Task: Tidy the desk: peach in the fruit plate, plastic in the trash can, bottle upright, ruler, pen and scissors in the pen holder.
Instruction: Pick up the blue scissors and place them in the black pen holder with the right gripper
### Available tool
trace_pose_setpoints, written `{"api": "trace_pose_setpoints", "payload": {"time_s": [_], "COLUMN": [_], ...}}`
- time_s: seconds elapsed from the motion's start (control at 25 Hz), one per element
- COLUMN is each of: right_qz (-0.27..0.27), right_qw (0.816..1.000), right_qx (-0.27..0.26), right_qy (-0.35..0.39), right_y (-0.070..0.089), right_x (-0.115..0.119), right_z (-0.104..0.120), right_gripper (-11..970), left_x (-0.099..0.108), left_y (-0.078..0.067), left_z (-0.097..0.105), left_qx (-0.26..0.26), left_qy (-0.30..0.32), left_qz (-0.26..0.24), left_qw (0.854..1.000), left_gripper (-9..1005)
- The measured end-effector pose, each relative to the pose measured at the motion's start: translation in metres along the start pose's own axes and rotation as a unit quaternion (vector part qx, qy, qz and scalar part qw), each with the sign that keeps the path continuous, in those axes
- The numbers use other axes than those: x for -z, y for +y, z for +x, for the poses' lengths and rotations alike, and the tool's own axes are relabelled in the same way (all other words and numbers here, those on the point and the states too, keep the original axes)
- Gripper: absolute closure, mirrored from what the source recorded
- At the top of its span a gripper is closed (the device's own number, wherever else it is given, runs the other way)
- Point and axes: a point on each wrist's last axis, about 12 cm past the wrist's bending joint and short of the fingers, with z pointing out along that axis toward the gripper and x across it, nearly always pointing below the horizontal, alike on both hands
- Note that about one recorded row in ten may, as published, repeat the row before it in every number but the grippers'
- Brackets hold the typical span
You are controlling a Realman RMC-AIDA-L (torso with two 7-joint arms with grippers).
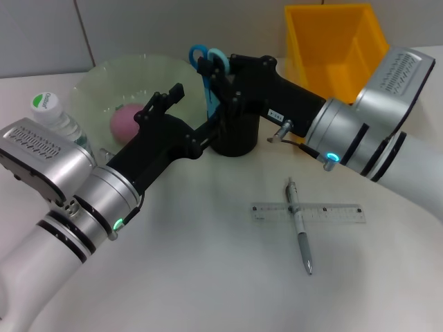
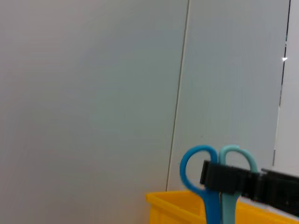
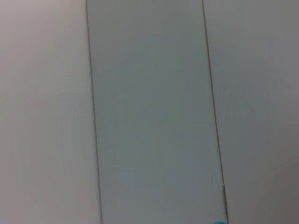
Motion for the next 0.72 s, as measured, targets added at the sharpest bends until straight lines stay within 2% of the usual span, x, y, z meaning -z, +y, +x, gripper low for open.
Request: {"api": "trace_pose_setpoints", "payload": {"time_s": [0.08,0.2,0.32,0.48,0.52,0.56,0.72], "right_qz": [0.007,0.022,0.031,0.042,0.052,0.052,0.071], "right_qw": [1.0,0.999,0.996,0.993,0.991,0.991,0.988], "right_qx": [-0.007,-0.024,-0.054,-0.074,-0.085,-0.085,-0.111], "right_qy": [-0.011,-0.03,-0.06,-0.077,-0.086,-0.086,-0.075], "right_y": [-0.002,-0.007,-0.02,-0.03,-0.038,-0.038,-0.057], "right_x": [0.002,0.006,0.016,0.024,0.029,0.029,0.034], "right_z": [-0.002,-0.006,-0.017,-0.025,-0.03,-0.03,-0.04], "right_gripper": [854,846,839,829,826,824,814], "left_x": [0.002,0.005,0.009,0.011,0.014,0.014,0.016], "left_y": [0.001,0.0,-0.004,-0.007,-0.009,-0.009,-0.011], "left_z": [0.001,0.003,0.005,0.006,0.007,0.007,0.009], "left_qx": [0.008,0.009,0.012,0.018,0.026,0.026,0.037], "left_qy": [0.002,0.007,0.01,0.011,0.013,0.013,0.023], "left_qz": [0.0,0.006,0.021,0.035,0.048,0.048,0.065], "left_qw": [1.0,1.0,1.0,0.999,0.998,0.998,0.997], "left_gripper": [255,193,130,130,130,130,130]}}
